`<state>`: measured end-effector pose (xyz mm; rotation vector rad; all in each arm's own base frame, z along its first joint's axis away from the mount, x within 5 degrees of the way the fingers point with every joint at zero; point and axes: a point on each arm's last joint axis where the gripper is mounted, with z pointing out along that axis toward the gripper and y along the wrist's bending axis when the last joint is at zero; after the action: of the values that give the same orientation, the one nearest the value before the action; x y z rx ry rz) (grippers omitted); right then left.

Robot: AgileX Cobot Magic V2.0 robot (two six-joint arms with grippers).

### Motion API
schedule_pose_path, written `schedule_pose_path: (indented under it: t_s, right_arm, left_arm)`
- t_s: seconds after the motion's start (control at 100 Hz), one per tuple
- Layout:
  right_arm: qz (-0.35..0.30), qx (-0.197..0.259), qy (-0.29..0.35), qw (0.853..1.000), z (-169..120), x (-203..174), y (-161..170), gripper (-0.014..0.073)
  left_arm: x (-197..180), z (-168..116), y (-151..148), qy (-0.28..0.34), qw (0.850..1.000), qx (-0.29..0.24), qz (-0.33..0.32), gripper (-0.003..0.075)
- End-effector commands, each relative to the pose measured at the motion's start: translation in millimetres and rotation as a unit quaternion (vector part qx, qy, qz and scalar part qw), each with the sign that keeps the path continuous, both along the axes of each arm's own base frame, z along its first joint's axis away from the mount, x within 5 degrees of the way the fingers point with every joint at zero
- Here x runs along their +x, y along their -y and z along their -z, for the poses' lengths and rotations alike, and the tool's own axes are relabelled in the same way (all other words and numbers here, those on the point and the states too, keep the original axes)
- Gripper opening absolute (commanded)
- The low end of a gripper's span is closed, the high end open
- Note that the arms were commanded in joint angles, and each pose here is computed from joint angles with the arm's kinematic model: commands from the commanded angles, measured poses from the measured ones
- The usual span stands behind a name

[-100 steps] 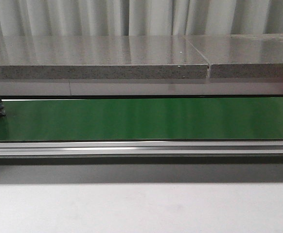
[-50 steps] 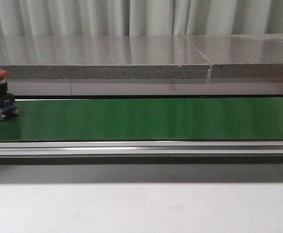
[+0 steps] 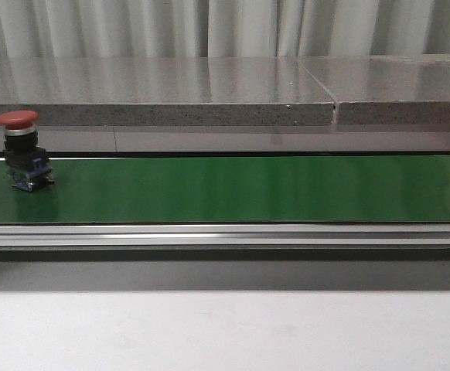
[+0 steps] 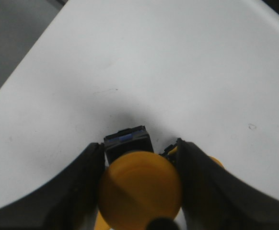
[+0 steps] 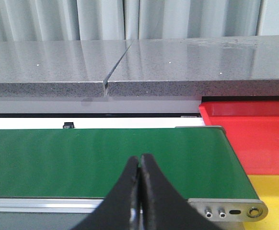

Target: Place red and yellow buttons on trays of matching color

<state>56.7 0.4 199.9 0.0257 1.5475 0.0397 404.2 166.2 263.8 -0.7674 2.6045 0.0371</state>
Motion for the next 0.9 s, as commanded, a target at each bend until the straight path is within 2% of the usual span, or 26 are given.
schedule_pose_path:
  t_s: [0.0, 0.22, 0.5, 0.89]
  right_arm:
    - [-0.001, -0.008, 0.052, 0.999, -13.0, -2.1, -0.2, -0.0116]
    - [-0.001, -0.008, 0.052, 0.999, -13.0, -2.1, -0.2, -0.0116]
    - [-0.001, -0.008, 0.052, 0.999, -13.0, -2.1, -0.2, -0.0116]
    - [-0.001, -0.008, 0.052, 0.999, -13.0, -2.1, -0.2, -0.0116]
  left_arm:
    - [-11.6, -48.3, 11.2, 0.056, 0.998, 0.028, 0.021, 0.0292]
    - [-43.2, -64.3, 25.3, 0.070, 0.996, 0.032, 0.033, 0.0292]
    - [-84.4, -72.0, 54.8, 0.107, 0.992, -0.008, 0.063, 0.0292]
    - [-77.2, -55.5, 105.6, 0.082, 0.984, -0.015, 0.155, 0.0292]
